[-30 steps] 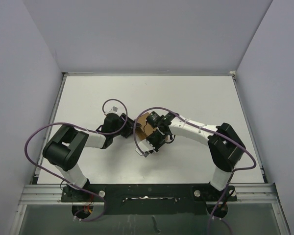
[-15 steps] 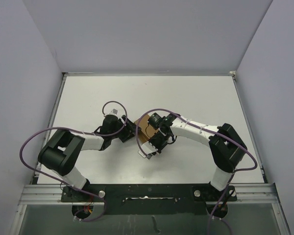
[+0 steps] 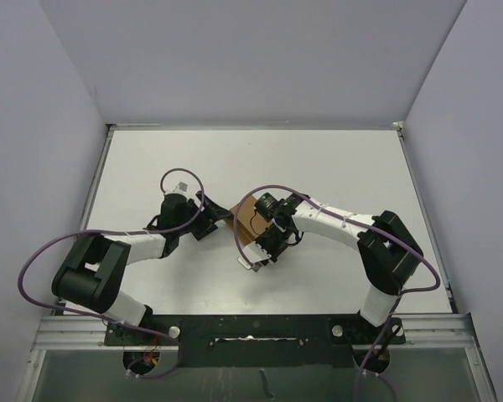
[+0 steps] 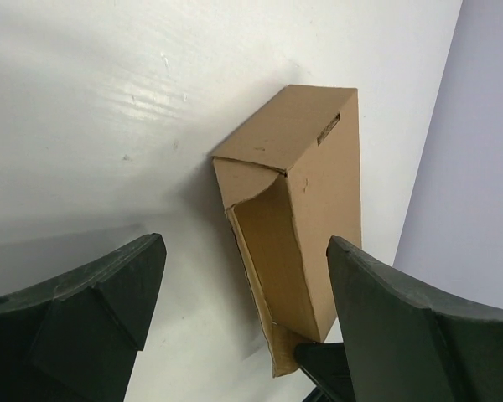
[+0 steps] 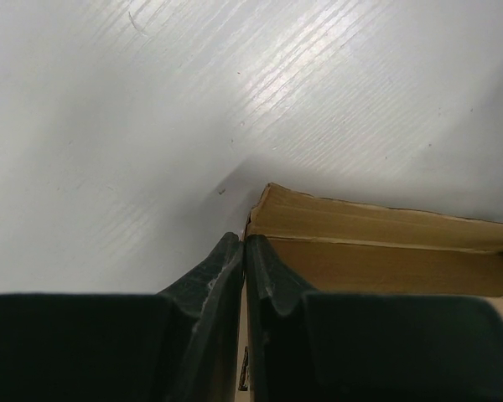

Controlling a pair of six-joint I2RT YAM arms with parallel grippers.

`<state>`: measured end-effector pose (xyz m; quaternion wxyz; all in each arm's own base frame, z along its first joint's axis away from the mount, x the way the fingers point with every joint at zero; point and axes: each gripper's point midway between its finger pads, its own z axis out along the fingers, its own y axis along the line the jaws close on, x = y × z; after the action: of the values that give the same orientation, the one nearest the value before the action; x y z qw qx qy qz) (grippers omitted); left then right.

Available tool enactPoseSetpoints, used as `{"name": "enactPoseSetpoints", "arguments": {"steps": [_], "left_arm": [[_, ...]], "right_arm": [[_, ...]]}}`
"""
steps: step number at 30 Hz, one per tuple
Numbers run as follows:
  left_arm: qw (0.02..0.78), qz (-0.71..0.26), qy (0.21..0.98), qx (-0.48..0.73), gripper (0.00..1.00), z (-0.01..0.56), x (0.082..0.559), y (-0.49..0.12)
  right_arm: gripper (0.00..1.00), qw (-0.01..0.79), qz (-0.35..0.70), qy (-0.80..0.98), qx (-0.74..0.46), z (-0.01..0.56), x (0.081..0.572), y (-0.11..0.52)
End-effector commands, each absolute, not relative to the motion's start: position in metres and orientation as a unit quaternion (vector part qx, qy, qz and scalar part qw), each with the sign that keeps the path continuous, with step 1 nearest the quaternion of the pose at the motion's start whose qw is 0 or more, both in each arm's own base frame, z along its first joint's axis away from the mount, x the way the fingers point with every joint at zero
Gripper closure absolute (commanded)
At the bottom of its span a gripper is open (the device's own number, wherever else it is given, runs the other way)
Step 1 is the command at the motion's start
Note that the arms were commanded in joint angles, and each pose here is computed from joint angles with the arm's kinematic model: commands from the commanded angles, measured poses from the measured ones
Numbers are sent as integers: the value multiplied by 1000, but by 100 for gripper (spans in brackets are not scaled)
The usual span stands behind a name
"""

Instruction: Fold the paper box

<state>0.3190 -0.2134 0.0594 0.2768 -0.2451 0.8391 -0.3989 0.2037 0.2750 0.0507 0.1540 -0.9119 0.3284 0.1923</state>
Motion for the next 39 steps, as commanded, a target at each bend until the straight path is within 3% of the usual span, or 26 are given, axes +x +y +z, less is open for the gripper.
{"name": "enactPoseSetpoints", "arguments": {"steps": [1, 11, 23, 39], "left_arm": [[316, -435, 817, -209, 23, 88, 345, -222], [295, -439, 829, -184, 23, 68, 364, -237], [262, -395, 860, -187, 44, 28, 347, -227], [245, -378, 873, -185, 47, 11, 329, -225]], "right_arm": [[94, 170, 204, 316, -911, 63, 199, 278], [94, 168, 206, 313, -912, 61, 198, 281], [94, 168, 202, 298, -918, 63, 199, 291], [93, 175, 215, 322, -905, 68, 203, 318]]}}
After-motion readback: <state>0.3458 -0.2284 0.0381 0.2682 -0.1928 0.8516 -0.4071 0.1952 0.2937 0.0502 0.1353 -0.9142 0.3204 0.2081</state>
